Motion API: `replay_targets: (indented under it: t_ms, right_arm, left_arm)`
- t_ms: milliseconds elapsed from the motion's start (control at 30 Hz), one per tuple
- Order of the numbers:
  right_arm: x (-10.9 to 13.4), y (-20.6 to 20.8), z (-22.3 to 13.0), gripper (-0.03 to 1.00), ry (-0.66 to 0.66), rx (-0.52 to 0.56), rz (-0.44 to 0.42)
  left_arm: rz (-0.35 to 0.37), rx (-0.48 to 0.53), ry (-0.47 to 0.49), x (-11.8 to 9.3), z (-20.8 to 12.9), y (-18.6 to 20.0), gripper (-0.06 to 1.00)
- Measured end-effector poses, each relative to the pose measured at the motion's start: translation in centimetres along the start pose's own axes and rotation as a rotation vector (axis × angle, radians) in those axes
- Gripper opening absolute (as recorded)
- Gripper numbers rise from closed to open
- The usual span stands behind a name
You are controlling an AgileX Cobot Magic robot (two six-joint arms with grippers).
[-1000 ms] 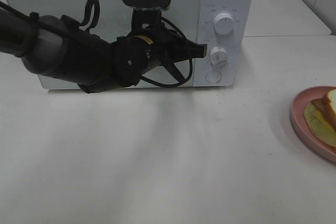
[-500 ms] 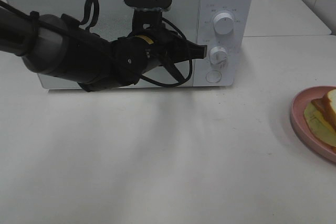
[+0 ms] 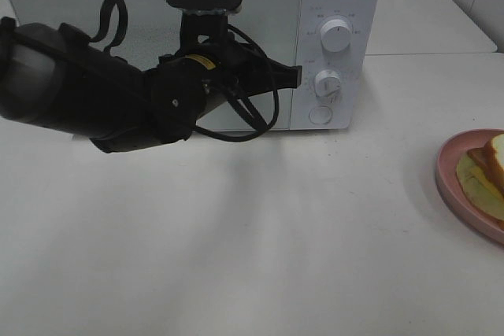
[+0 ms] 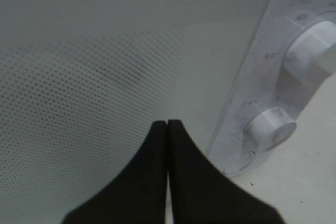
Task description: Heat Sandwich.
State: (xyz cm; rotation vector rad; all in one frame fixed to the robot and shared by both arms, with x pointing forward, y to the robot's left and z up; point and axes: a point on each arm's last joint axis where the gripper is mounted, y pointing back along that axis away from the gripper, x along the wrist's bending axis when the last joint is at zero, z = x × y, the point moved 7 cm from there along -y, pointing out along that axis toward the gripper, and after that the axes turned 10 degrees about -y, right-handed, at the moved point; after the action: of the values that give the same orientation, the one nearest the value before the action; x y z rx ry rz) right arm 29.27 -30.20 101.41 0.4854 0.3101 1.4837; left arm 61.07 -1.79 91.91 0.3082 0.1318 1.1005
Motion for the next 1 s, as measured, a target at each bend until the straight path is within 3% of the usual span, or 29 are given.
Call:
replay_targets:
  t_ms: [333,500,567,600,633,667,700,733,767,800,867,1000]
  right_arm:
    - [0.0,0.0,0.0,0.71,0.0,0.0,0.0]
    - [0.0,0.0,0.0,0.71,0.0,0.0,0.0]
    - [0.0,0.0,0.0,0.71,0.0,0.0,0.0]
    - [0.0,0.0,0.0,0.71,0.0,0.0,0.0]
    - [0.0,0.0,0.0,0.71,0.0,0.0,0.0]
    - [0.0,0.0,0.0,0.71,0.0,0.0,0.0]
    - [0.0,0.0,0.0,0.71,0.0,0.0,0.0]
    - [0.0,0.0,0.0,0.71,0.0,0.0,0.0]
    - [0.0,0.0,0.0,0.71,0.0,0.0,0.0]
    - [0.0,0.0,0.0,0.71,0.0,0.0,0.0]
    - [0.0,0.0,0.0,0.71,0.0,0.0,0.0]
    - [0.0,0.0,0.0,0.71,0.0,0.0,0.0]
  left_arm:
    - [-0.07,0.039,-0.029,-1.9,-0.8,4.0,0.0]
    - [-0.149,0.168,-0.028,-2.7,-2.4,5.7,0.0]
    - [-0.191,0.24,-0.021,-2.9,-3.0,6.4,0.05]
    - [-0.231,0.309,-0.013,-3.1,-3.6,7.0,0.21]
    - [-0.231,0.309,-0.013,-3.1,-3.6,7.0,0.21]
    - [-0.244,0.331,-0.008,-3.1,-3.6,7.3,0.34]
    - [-0.26,0.359,-0.003,-3.0,-3.7,7.6,0.49]
    - [-0.286,0.403,0.003,-2.7,-3.8,8.2,0.75]
    - [-0.286,0.403,0.003,-2.7,-3.8,8.2,0.75]
    - [-0.301,0.424,0.0,-2.6,-3.8,8.5,0.85]
    - [-0.325,0.456,-0.016,-2.2,-3.7,9.1,0.93]
    - [-0.391,0.555,-0.089,-1.3,-4.0,10.8,0.97]
